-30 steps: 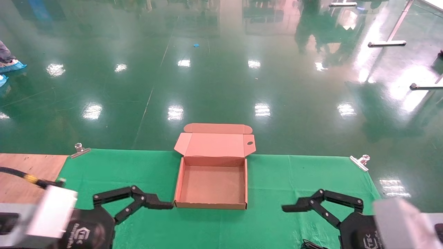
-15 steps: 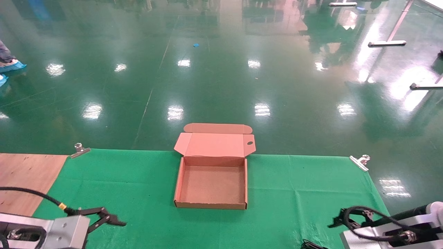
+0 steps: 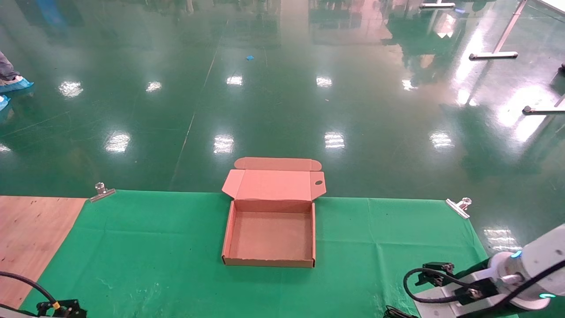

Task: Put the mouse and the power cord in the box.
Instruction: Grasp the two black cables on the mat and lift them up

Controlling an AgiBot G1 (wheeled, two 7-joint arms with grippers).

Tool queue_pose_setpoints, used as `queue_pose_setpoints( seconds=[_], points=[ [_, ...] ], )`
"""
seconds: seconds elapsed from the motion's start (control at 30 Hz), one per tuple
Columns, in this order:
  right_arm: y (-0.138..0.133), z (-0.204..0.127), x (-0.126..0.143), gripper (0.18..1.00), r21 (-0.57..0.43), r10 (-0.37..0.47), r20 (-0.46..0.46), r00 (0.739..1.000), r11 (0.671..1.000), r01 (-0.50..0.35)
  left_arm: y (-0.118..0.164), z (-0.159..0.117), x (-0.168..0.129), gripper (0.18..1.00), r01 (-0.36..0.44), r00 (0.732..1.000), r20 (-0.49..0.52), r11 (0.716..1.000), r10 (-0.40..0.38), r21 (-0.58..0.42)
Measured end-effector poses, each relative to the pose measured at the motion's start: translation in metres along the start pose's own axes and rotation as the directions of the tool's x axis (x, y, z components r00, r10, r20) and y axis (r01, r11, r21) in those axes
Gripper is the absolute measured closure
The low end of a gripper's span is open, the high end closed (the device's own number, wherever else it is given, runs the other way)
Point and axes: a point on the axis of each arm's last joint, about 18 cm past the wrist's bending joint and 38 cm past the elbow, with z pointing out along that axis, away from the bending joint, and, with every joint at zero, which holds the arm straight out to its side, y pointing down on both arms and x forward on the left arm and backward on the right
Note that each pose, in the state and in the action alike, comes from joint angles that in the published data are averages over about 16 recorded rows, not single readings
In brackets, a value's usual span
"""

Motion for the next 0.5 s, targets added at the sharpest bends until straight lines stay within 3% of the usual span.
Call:
queue_pose_setpoints(
  seconds=[0.23,0.5],
  points=[
    [0.005,0.033,0.008,0.179,-0.001,0.013,0.008,1.000,1.000,-0.013,0.022,0.021,-0.004,0.184,-0.021,1.000,-0.003,0.996,0.021,-0.083],
    [0.012,0.060,0.013,0.179,0.001,0.023,0.028,0.999,1.000,-0.023,0.031,0.035,-0.004,0.184,-0.010,1.000,-0.006,0.995,0.009,-0.096]
  ],
)
